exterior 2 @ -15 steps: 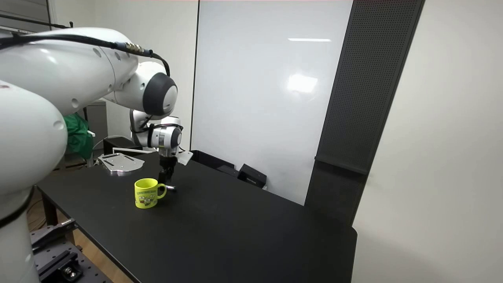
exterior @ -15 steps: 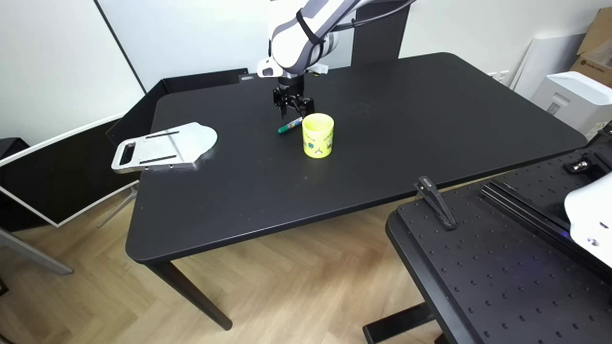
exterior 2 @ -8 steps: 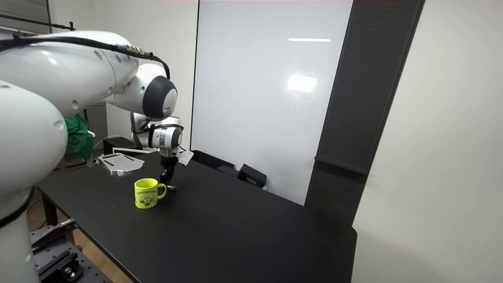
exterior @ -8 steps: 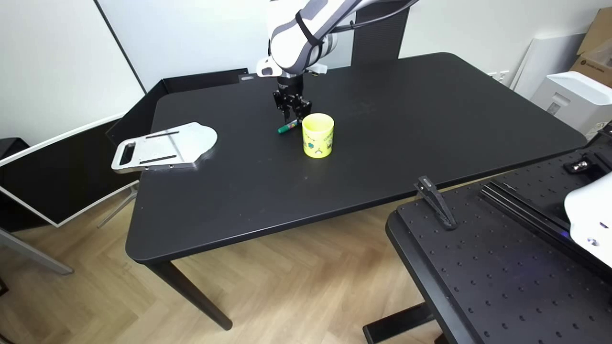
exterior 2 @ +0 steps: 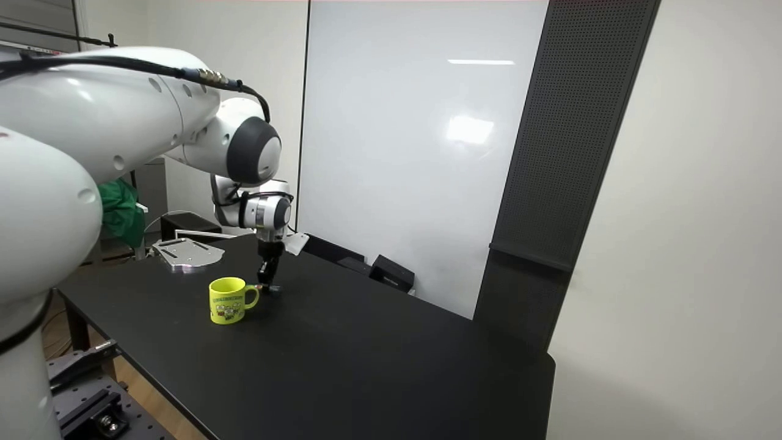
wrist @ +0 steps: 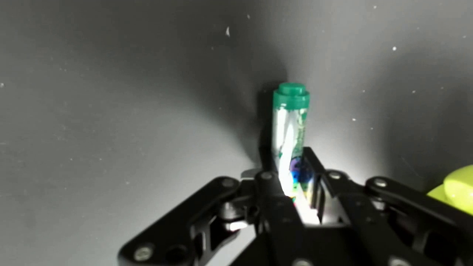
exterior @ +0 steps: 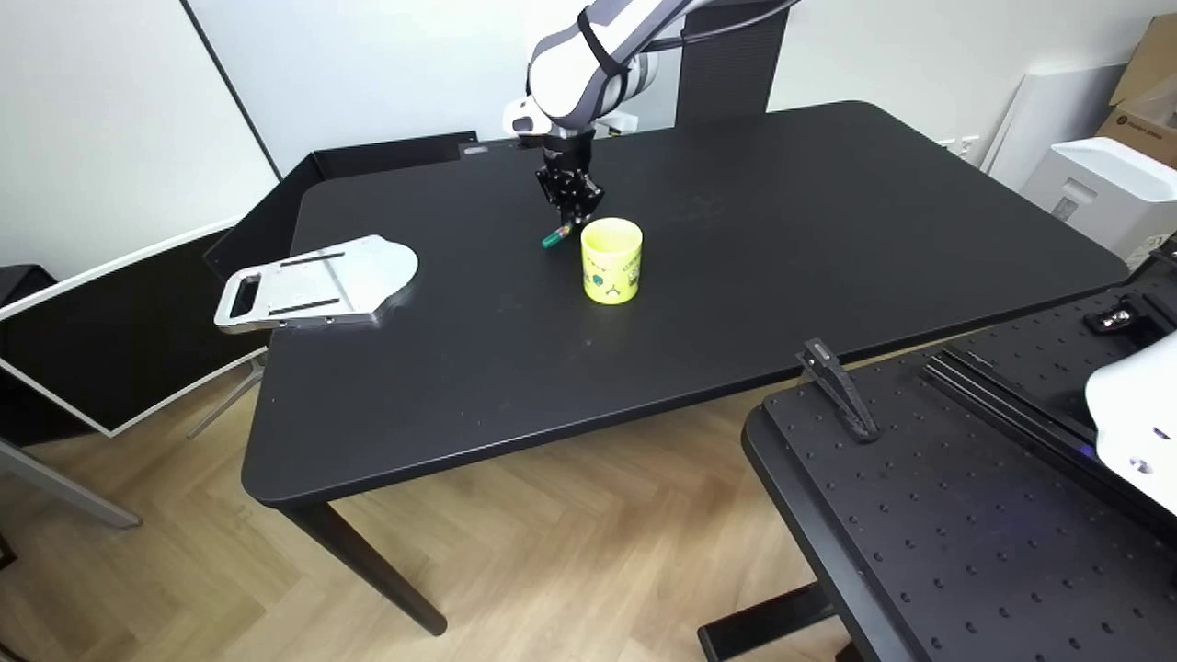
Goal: Put the marker in the mug
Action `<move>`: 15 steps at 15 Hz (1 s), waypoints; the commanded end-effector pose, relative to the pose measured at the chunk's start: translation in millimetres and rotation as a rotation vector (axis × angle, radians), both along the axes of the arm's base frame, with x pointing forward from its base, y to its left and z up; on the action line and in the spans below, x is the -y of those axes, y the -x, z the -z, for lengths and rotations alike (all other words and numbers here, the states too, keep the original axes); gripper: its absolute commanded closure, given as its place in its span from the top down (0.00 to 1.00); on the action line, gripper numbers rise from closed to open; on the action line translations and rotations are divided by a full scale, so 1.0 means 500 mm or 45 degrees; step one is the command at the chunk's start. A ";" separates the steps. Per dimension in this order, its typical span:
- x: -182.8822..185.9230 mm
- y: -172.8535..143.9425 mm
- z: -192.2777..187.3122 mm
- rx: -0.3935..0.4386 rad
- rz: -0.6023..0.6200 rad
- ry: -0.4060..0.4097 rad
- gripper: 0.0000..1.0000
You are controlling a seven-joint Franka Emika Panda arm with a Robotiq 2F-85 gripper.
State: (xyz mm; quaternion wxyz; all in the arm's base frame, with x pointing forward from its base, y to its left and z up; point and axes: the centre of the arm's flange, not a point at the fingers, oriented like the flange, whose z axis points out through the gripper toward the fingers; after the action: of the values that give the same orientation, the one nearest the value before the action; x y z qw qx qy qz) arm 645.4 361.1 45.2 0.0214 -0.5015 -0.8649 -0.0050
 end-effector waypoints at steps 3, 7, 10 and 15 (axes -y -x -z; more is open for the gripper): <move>0.053 -0.005 -0.083 -0.017 0.018 0.029 0.05; 0.064 0.008 -0.144 -0.023 -0.007 0.049 0.05; 0.064 0.018 -0.180 -0.021 -0.028 0.027 0.05; 0.056 0.049 -0.233 -0.017 -0.066 -0.075 0.05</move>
State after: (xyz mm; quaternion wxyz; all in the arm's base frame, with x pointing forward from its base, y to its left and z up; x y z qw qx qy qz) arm 643.3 344.0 137.2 0.0226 -0.4872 -0.8730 -0.0031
